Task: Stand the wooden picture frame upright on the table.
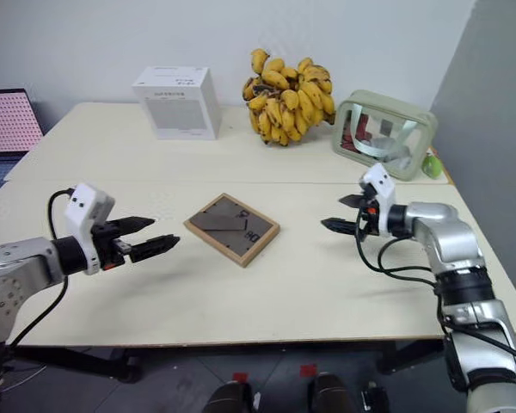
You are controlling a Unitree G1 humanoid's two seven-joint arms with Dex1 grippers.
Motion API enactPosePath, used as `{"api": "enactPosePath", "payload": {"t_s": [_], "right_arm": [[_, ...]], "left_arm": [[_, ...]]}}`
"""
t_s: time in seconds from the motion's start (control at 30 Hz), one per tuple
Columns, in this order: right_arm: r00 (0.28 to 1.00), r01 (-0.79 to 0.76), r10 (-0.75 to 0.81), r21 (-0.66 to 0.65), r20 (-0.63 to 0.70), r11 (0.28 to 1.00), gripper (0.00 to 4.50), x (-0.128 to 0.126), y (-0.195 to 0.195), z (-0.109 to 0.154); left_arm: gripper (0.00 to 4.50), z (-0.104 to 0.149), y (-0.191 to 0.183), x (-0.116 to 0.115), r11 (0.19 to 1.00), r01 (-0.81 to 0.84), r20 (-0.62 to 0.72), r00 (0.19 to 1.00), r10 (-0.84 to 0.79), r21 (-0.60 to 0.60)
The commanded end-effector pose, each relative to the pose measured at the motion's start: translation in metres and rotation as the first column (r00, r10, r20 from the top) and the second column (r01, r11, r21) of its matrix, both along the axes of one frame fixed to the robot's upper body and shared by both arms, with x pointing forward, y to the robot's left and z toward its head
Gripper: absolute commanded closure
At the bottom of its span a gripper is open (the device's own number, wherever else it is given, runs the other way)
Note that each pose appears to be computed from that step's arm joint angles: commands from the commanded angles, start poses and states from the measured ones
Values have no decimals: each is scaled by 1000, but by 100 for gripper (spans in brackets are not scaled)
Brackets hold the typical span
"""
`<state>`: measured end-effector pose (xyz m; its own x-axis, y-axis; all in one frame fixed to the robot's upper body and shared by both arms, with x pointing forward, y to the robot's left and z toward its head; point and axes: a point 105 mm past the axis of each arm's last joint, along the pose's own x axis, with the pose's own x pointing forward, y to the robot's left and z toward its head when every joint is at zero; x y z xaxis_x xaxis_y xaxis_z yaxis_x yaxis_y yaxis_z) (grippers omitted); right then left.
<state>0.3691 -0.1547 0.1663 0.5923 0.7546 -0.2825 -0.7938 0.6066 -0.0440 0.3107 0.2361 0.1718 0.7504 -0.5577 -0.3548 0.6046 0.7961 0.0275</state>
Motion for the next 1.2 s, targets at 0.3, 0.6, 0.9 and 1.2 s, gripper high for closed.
{"api": "enactPosePath", "payload": {"t_s": [0.3, 0.6, 0.9, 1.2], "right_arm": [[997, 27, -28, 16, 72, 1000, 1, 6, 10, 14], [994, -19, 18, 12, 104, 1000, 147, 34, 48, 15], [984, 46, -30, -85, 178, 995, 361, 73, 100, -3], [971, 124, -66, -251, 230, 960, 450, 81, 136, -35]], "left_arm": [[0, 15, 5, 8, 1000, -23, 47, 999, 24, -11], [118, -13, 7, 5, 972, -212, 23, 976, 215, -101], [299, -43, -1, 4, 887, -434, -4, 898, 439, -160], [446, -67, -26, 23, 839, -521, -42, 853, 521, -159]]}}
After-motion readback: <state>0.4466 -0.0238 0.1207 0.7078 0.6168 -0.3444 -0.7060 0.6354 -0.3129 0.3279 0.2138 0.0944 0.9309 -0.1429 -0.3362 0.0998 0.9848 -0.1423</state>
